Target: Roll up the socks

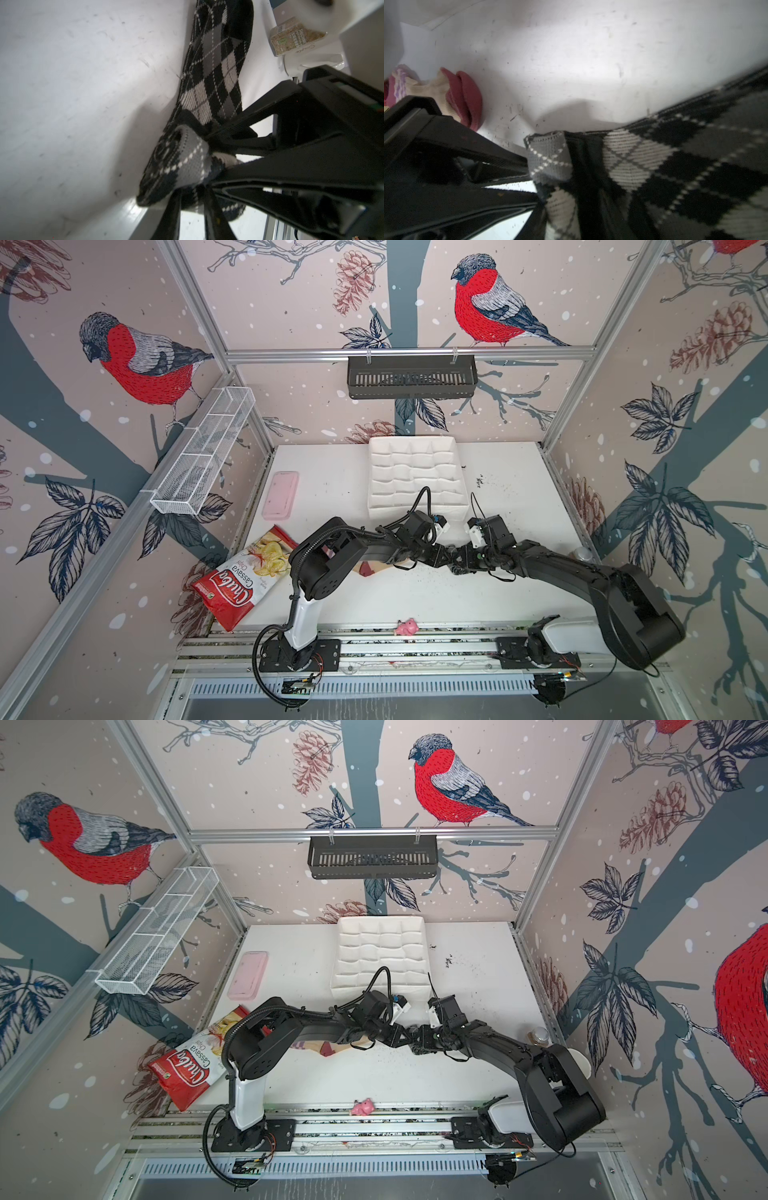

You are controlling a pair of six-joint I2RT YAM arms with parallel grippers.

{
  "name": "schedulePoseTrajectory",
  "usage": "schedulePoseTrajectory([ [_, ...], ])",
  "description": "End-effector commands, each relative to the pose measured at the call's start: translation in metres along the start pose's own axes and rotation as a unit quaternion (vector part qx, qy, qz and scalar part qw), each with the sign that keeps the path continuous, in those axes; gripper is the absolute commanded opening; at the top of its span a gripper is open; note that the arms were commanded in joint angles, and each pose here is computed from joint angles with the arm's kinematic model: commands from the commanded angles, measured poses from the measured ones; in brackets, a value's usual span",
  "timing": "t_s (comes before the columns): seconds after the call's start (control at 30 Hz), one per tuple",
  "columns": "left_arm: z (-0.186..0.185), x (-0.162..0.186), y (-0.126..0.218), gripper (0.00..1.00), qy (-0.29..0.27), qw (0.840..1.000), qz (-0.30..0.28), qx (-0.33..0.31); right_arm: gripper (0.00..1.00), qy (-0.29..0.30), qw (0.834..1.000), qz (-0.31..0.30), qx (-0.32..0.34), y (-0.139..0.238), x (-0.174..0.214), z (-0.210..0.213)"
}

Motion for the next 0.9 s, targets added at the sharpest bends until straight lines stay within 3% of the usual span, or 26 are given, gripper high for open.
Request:
schedulePoseTrajectory([
  [0.0,0.019,0.026,-0.003,0.22,0.034,0.996,0.054,-0.056,0.42,0.004,1.000,0.005,0.004,0.006,0.002,0.002],
  [0.07,0.017,0.025,-0.002,0.22,0.033,0.996,0.053,-0.056,0.42,0.008,1.000,-0.004,0.009,0.010,-0.001,0.004],
  [0.23,0.010,0.020,0.008,0.24,0.027,0.997,0.041,-0.059,0.16,0.003,1.000,-0.006,0.015,0.012,-0.003,-0.002],
  [0.33,0.009,0.022,0.015,0.30,0.031,0.997,0.033,-0.059,0.08,-0.009,1.000,-0.002,0.008,0.009,-0.002,-0.008],
  [0.63,0.016,0.030,0.031,0.40,0.085,0.995,-0.040,0.025,0.04,-0.094,0.991,0.033,-0.086,-0.009,0.017,-0.029],
  [0.87,0.022,0.031,0.030,0.40,0.103,0.993,-0.053,0.030,0.03,-0.132,0.970,0.042,-0.200,-0.008,0.022,-0.012],
])
Point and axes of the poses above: each gripper's point midway between its finger pads, its own y axis back along the fingers, its own z axis along the line the jaws close on, x = y × z, the point moved 6 cm from there along y, back along the fingers, and after that the axes turned 4 degrees about -y, right-handed, at the moved point
